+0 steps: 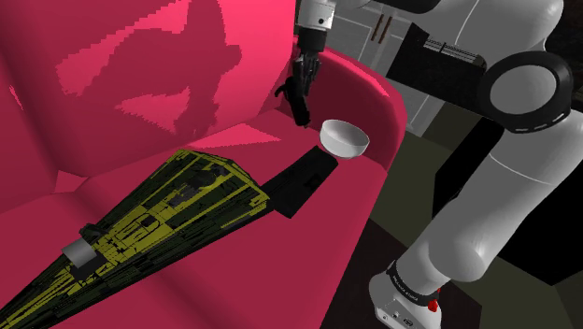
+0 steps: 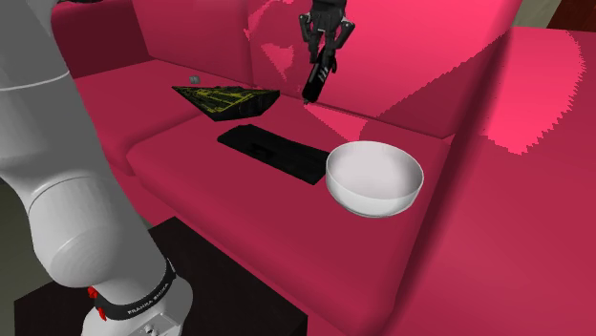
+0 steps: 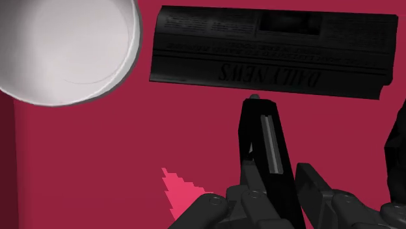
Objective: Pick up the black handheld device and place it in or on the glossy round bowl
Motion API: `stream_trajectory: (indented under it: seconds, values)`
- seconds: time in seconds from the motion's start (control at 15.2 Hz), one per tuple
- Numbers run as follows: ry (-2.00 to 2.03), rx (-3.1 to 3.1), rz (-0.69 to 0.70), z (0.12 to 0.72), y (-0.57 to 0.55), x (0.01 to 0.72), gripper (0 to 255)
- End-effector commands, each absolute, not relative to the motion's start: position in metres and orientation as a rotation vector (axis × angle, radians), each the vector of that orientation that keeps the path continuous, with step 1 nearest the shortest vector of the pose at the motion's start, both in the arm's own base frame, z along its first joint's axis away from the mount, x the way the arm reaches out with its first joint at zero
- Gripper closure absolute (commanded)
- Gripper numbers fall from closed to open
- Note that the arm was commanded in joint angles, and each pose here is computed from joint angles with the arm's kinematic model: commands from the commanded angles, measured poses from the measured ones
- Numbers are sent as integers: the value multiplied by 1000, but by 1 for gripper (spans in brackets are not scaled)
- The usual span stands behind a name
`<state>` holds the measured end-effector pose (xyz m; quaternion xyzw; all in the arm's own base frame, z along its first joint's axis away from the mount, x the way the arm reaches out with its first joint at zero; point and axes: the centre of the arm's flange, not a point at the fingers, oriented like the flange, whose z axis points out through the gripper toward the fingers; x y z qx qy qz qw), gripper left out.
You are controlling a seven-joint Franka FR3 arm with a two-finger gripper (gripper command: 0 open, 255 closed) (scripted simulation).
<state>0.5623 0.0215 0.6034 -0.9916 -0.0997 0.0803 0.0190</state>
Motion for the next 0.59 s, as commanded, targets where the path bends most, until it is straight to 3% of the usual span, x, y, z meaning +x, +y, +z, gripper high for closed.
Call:
stream_trajectory:
  seconds: [0.0, 0.53]
  values:
    - [-312, -3077, 249, 605, -2, 549, 255]
    - [-312, -3077, 249, 612, -100, 512, 255]
